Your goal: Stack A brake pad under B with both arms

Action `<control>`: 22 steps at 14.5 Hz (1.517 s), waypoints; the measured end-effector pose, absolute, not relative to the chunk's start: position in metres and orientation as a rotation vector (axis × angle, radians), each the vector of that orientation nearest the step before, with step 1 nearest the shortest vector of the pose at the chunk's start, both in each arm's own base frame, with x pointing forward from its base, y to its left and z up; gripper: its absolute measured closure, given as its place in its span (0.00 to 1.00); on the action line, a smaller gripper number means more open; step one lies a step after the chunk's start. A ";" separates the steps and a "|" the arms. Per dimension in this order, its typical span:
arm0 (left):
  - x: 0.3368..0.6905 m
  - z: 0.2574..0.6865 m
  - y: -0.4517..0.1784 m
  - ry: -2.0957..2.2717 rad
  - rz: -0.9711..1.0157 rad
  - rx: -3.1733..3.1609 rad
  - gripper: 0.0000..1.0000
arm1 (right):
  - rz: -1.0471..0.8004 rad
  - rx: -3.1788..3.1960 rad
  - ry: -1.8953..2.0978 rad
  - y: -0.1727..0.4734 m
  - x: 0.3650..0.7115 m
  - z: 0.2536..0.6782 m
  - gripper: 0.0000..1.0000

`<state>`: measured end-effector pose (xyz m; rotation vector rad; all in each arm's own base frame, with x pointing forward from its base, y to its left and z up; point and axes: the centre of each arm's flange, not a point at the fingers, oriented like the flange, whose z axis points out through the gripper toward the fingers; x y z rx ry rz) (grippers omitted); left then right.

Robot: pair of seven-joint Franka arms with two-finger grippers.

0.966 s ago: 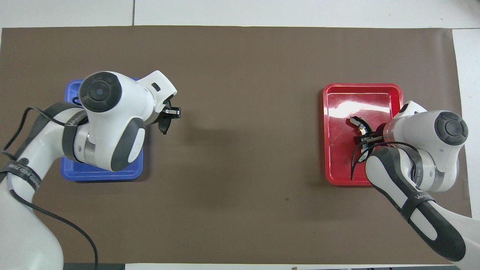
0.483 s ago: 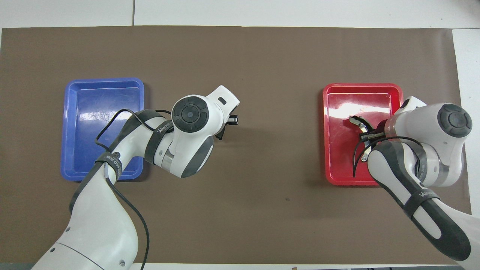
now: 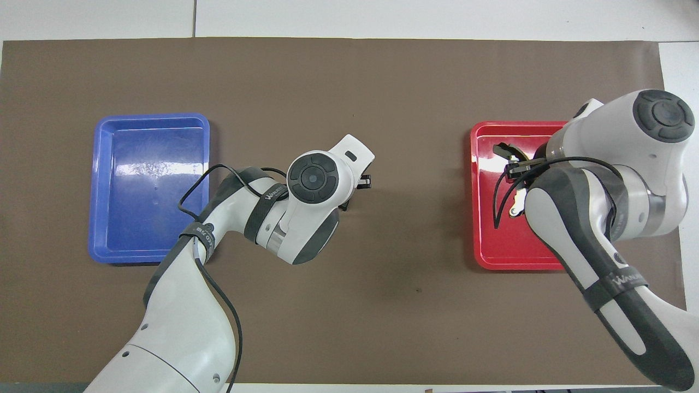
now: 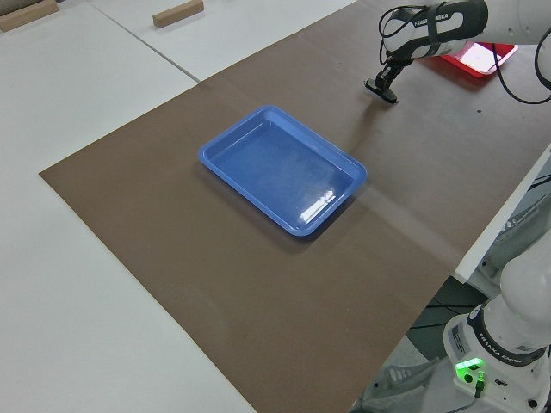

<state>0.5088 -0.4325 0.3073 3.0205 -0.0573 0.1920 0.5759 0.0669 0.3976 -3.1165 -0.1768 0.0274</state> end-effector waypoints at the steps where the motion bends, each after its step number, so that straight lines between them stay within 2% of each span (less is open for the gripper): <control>1: 0.506 0.307 -0.436 -0.062 0.190 3.020 0.64 | 0.019 -3.116 -0.180 0.084 0.578 0.399 0.57; 2: 0.504 0.306 -0.437 -0.065 0.188 3.021 0.60 | 0.018 -3.116 -0.181 0.097 0.578 0.399 0.57; 4: 0.504 0.306 -0.437 -0.061 0.184 3.024 0.41 | 0.018 -3.117 -0.171 0.116 0.579 0.397 0.57; 6: 0.508 0.308 -0.432 -0.045 0.184 3.030 0.37 | 0.018 -3.117 -0.172 0.120 0.581 0.395 0.57; 9: 0.529 0.339 -0.401 0.035 0.162 3.051 0.06 | -0.001 -3.114 -0.179 0.134 0.581 0.397 0.57; 10: 0.540 0.358 -0.380 0.053 0.146 3.060 0.01 | -0.008 -3.113 -0.170 0.146 0.580 0.400 0.57; 13: 0.570 0.417 -0.290 -0.050 0.095 3.087 0.01 | -0.012 -3.102 -0.133 0.200 0.586 0.402 0.57; 16: 0.591 0.458 -0.185 -0.184 0.048 3.095 0.01 | 0.004 -3.100 -0.136 0.261 0.592 0.386 0.57; 19: 0.588 0.491 -0.112 -0.269 -0.032 3.089 0.01 | 0.000 -3.098 -0.125 0.311 0.589 0.360 0.57; 22: 0.571 0.533 -0.056 -0.302 -0.096 3.077 0.01 | -0.044 -3.083 -0.118 0.346 0.582 0.340 0.57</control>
